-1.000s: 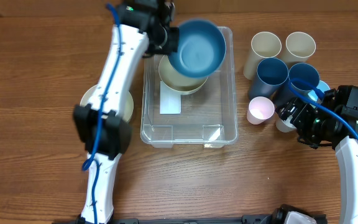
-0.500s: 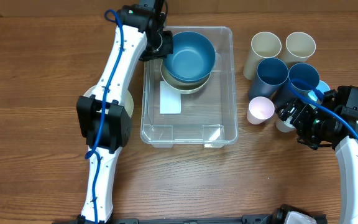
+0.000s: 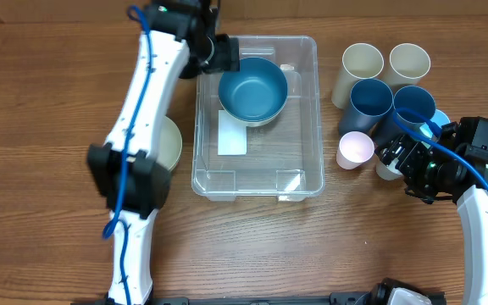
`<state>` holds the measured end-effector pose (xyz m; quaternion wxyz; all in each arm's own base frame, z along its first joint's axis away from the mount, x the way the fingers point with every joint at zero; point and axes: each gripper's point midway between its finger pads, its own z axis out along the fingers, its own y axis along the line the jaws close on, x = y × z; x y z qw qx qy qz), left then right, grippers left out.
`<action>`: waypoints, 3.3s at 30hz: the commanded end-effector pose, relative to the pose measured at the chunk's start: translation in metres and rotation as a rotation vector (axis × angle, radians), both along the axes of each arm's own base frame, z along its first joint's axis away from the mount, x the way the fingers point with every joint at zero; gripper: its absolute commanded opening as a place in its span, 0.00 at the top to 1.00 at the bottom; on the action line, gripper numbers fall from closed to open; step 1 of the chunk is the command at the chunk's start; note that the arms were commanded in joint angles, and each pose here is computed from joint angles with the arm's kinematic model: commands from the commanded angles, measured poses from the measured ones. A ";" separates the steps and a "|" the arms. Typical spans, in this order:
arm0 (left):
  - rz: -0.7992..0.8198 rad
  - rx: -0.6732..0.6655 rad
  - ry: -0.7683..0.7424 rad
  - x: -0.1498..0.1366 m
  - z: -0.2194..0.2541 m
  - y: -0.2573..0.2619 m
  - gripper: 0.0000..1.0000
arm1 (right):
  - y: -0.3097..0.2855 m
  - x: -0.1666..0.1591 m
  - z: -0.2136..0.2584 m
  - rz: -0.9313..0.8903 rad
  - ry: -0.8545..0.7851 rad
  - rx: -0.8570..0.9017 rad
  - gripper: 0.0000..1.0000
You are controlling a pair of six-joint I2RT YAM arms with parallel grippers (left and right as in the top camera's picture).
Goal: Pack container
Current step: 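Carry the blue bowl and stack it into the cream bowl in the bin, then move the left gripper to the remaining cream bowl and grasp its rim, then lift the cream bowl and lower it into the bin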
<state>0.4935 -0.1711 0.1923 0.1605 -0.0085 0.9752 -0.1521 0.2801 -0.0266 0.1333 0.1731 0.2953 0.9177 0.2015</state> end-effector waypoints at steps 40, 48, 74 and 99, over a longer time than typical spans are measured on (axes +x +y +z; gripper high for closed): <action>0.308 -0.041 0.407 -0.142 -0.175 0.236 0.92 | -0.003 0.010 0.012 -0.001 -0.048 -0.008 0.00; 0.284 -0.134 0.334 -0.118 -0.146 0.226 0.96 | -0.003 0.010 0.012 -0.001 -0.048 -0.008 0.00; -0.094 0.071 -0.288 -0.042 0.092 0.002 0.78 | -0.004 0.012 0.013 -0.001 -0.058 -0.011 0.00; -0.201 -0.057 -0.055 -0.039 0.012 -0.044 0.60 | -0.001 0.004 0.009 -0.002 -0.022 0.001 0.00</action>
